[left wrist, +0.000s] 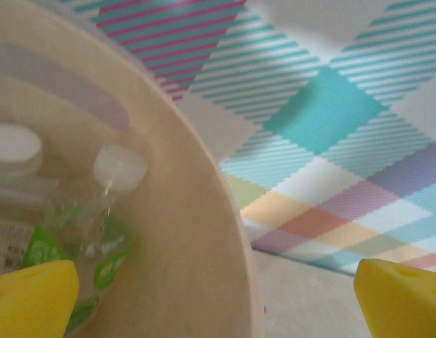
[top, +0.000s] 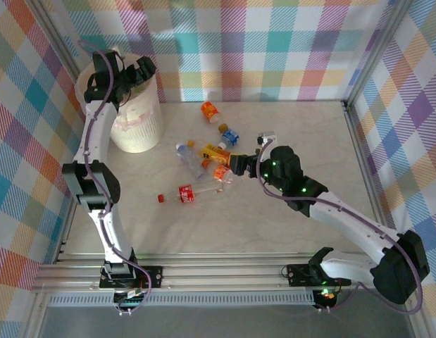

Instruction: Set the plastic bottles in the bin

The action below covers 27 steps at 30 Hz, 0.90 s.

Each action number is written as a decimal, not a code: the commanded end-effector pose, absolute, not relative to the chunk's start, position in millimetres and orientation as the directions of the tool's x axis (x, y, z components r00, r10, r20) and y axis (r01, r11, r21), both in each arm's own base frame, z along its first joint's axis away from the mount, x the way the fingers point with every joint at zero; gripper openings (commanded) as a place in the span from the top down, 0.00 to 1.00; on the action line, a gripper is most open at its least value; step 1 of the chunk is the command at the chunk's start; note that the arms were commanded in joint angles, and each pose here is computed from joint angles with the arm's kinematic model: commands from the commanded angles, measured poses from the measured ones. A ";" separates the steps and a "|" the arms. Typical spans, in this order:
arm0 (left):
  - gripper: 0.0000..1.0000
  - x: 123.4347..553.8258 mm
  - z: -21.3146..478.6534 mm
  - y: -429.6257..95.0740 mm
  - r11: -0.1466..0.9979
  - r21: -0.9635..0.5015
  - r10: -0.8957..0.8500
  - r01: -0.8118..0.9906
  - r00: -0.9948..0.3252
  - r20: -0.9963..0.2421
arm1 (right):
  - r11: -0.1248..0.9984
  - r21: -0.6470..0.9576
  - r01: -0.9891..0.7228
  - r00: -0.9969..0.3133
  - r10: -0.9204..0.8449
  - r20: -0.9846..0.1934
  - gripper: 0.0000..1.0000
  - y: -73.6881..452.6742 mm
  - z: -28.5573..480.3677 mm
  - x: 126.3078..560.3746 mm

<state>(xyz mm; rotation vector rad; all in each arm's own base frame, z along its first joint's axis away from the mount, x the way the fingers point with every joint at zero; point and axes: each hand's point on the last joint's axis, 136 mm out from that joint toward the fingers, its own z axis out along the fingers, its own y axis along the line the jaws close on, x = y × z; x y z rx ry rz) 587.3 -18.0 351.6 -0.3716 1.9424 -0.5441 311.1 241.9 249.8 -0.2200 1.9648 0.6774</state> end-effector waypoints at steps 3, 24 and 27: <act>0.00 535.0 434.9 -35.3 0.837 -0.523 -0.477 0.161 -0.255 -0.841 | 0.849 0.372 -0.375 -0.559 0.113 -0.822 0.00 245.2 223.8 317.6; 0.00 390.5 365.4 -80.0 0.689 -0.694 -0.556 0.211 -0.460 -0.692 | 0.780 0.254 -0.572 -0.722 -0.331 -0.608 0.20 282.7 96.6 343.2; 0.00 376.9 338.1 -101.2 0.666 -0.712 -0.533 0.223 -0.526 -0.663 | 0.773 0.245 -0.586 -0.725 -0.364 -0.585 0.21 286.0 86.6 346.9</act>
